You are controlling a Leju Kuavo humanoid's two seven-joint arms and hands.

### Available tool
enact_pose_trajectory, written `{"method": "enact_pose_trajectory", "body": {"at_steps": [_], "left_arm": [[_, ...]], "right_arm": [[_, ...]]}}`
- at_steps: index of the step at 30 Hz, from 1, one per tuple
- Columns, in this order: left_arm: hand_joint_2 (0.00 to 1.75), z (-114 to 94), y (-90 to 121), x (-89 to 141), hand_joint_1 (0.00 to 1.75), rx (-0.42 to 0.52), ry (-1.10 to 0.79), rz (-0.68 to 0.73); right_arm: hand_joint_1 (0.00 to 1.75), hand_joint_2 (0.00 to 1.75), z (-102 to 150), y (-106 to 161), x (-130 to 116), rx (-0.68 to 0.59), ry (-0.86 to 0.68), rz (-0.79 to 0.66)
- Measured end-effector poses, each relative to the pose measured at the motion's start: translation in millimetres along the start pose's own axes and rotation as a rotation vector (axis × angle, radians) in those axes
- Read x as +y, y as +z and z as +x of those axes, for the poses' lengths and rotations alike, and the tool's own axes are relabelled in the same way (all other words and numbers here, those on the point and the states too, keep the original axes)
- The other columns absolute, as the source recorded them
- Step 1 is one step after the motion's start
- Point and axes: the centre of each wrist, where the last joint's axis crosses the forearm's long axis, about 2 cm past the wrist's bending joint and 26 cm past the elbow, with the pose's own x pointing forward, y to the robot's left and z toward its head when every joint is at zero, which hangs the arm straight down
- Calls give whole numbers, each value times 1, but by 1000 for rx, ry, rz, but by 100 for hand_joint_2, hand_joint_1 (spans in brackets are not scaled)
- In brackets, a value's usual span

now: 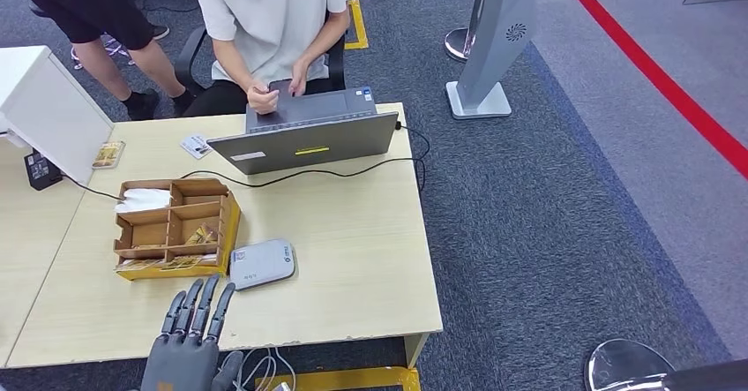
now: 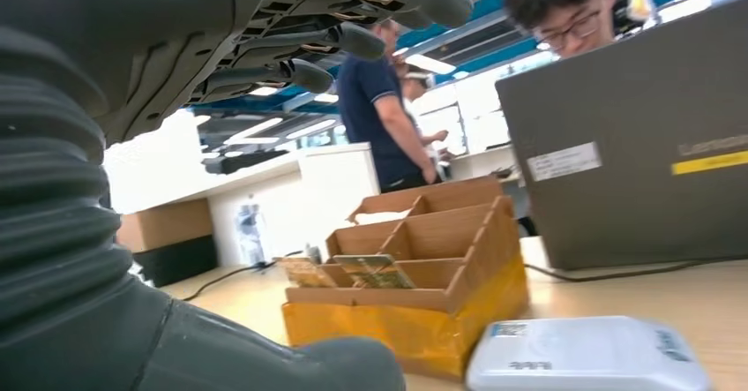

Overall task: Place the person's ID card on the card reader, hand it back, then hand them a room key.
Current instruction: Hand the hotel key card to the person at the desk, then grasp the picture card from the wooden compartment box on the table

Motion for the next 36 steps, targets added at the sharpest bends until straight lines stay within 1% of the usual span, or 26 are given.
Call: {"method": "enact_pose_trajectory", "body": {"at_steps": [8, 13, 17, 22, 25, 28, 30, 36], "left_arm": [[175, -15, -6, -7, 0, 75, -13, -12], [175, -46, -18, -21, 0, 183, -36, -26], [175, -72, -24, -32, 0, 273, -60, -15], [175, -104, -28, -46, 0, 363, -93, -14], [175, -118, -29, -53, 0, 377, -117, 24], [175, -127, -30, -55, 0, 361, -144, 71], [175, -131, -31, -55, 0, 360, -152, 83], [175, -136, -32, -56, 0, 395, -151, 82]], "right_arm": [[0, 175, 0, 0, 0, 0, 11, 9], [0, 175, 0, 0, 0, -8, 36, 17], [0, 175, 1, 0, 0, -14, 58, 16], [0, 175, 2, -1, -2, -23, 89, 17], [0, 175, 3, -1, -4, -30, 107, 13], [0, 175, 4, -1, -5, -38, 125, 8], [0, 175, 4, -1, -5, -41, 130, 7], [0, 175, 5, -1, -6, -45, 140, 5]]}}
